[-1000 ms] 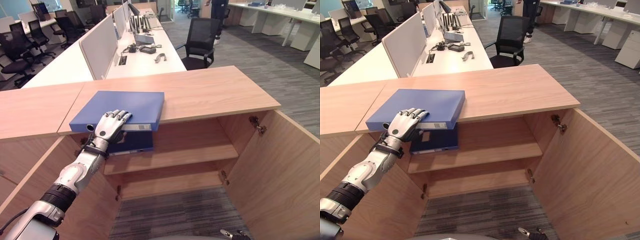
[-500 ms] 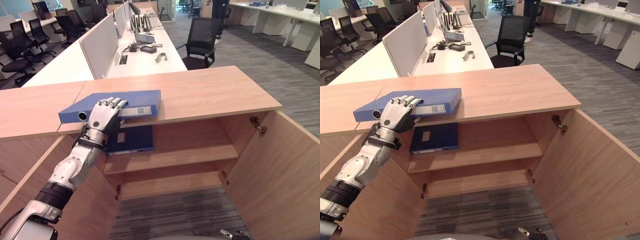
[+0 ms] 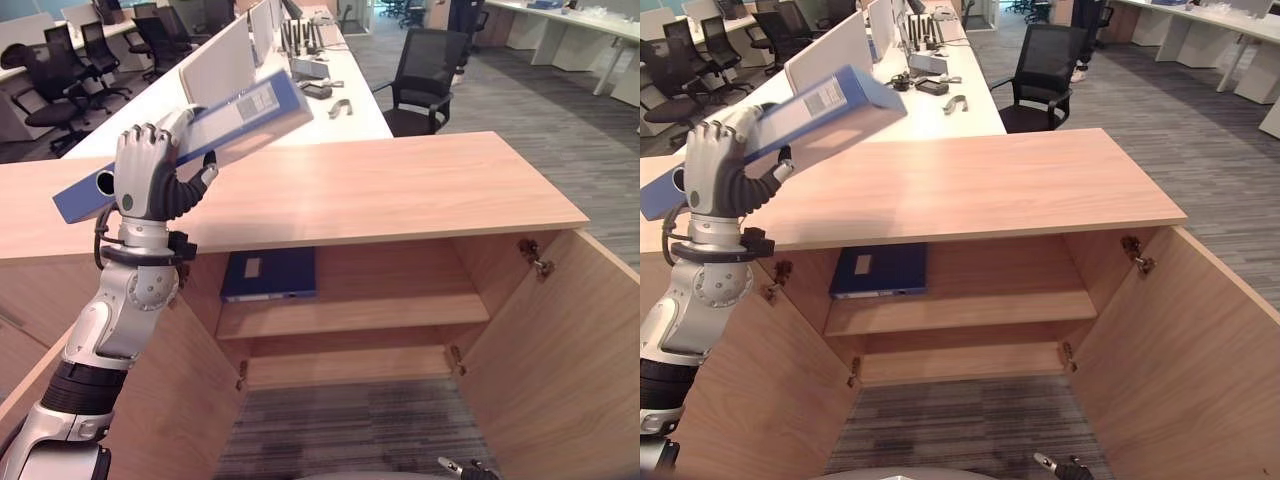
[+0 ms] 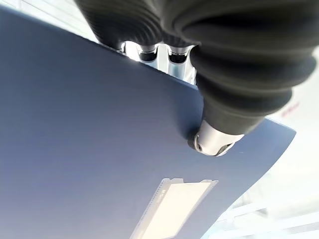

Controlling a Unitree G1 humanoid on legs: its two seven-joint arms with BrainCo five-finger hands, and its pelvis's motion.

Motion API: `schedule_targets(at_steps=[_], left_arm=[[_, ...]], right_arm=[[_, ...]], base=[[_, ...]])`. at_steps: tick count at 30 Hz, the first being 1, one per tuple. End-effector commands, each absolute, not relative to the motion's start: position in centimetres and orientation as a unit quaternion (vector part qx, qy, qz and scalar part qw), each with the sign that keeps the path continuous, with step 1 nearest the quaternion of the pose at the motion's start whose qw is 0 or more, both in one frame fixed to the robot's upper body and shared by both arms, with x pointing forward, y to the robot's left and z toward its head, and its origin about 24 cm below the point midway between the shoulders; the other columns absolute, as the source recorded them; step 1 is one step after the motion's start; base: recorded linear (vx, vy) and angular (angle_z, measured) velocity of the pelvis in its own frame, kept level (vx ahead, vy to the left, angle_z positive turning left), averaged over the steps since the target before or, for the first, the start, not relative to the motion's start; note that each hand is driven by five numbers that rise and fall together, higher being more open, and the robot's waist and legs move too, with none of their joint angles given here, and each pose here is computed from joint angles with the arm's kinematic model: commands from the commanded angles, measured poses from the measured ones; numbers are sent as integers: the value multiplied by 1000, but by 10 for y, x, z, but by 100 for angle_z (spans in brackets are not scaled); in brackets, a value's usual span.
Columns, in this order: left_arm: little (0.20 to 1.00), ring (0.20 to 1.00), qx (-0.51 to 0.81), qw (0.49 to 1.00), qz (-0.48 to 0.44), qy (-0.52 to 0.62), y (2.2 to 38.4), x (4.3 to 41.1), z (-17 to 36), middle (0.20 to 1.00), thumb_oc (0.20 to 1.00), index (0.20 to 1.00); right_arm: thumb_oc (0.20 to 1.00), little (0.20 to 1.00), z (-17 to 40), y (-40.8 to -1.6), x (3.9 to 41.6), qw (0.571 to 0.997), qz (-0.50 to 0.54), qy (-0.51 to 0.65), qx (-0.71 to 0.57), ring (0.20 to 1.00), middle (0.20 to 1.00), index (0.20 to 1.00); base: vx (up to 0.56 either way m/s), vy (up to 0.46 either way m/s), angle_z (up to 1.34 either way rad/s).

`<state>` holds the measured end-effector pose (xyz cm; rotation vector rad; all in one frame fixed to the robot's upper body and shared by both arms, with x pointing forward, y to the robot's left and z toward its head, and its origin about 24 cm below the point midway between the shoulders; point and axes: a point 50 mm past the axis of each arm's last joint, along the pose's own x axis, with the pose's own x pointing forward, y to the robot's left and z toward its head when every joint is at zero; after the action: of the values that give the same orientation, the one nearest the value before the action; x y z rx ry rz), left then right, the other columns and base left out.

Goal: Put the empty folder in the office cabinet

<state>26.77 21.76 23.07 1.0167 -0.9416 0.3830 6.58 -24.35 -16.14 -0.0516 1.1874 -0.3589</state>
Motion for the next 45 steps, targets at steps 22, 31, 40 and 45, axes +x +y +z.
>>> schedule_targets(at_steps=[22, 31, 40, 45], left_arm=[[200, 200, -81, 881, -18, -465, 228, 236, 246, 200, 200, 200], [200, 200, -132, 917, 0, -377, 238, 237, 204, 200, 200, 200], [200, 200, -110, 940, 15, -322, 243, 238, 180, 200, 200, 200], [200, 200, -95, 949, 11, -300, 244, 238, 170, 200, 200, 200]], right_arm=[[1000, 1000, -155, -240, 106, 841, -141, 523, 14, 1000, 1000, 1000], [1000, 1000, -151, -233, 122, 858, -139, 493, 44, 1000, 1000, 1000], [1000, 1000, -103, -224, 191, 938, -43, 342, 31, 1000, 1000, 1000], [1000, 1000, -53, -223, 222, 975, 16, 218, 34, 1000, 1000, 1000]], base=[[1, -2, 2], [-2, 0, 3], [0, 0, 0], [0, 0, 0]])
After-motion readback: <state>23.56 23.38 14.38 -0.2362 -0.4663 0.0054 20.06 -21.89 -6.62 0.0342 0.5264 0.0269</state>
